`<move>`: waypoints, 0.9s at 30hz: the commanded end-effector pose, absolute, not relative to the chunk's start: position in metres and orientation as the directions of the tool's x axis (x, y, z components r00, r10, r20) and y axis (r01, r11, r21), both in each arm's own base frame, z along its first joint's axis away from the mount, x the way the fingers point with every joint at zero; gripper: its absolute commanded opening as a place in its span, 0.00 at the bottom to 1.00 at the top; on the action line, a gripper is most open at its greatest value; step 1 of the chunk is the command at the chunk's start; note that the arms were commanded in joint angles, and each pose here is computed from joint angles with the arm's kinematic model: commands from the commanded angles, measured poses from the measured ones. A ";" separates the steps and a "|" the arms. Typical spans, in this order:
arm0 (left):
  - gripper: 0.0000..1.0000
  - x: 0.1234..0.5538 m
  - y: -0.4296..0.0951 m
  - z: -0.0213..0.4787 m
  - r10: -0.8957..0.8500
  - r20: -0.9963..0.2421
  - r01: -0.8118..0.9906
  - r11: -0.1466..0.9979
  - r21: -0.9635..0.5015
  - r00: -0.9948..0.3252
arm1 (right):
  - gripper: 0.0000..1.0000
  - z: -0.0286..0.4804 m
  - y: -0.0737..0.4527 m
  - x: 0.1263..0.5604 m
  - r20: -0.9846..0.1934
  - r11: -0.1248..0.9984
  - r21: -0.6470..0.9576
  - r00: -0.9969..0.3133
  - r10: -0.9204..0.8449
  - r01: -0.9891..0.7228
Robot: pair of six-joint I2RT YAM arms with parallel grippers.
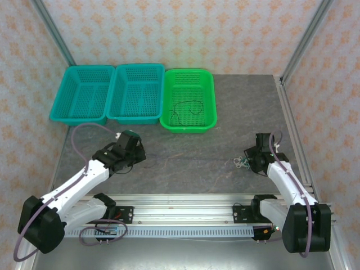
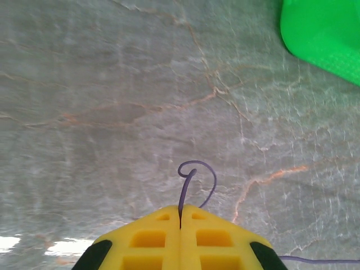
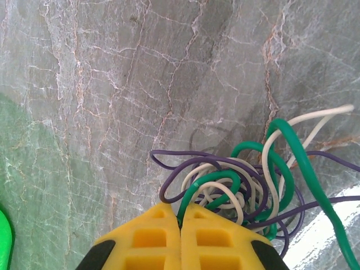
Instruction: Untangle the cables
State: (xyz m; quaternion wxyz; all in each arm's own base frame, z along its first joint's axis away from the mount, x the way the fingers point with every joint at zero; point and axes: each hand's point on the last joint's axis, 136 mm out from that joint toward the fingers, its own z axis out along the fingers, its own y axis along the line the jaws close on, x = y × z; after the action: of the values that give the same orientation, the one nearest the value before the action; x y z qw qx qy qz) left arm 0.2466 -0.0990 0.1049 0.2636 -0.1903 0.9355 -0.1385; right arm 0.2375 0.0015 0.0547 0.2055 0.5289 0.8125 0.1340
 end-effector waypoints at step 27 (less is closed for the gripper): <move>0.00 0.266 -0.143 0.382 -0.458 -0.710 0.338 0.655 -0.676 -0.535 | 0.09 0.086 0.120 0.285 -0.177 0.682 0.640 -0.796 0.578 0.353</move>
State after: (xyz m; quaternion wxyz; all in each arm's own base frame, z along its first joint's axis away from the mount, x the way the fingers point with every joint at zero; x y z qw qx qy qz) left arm 0.2616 -0.1221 0.3262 0.4384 -0.0866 0.8172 -0.3641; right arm 0.2721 0.1094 0.0715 0.1693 0.2851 0.9004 0.2816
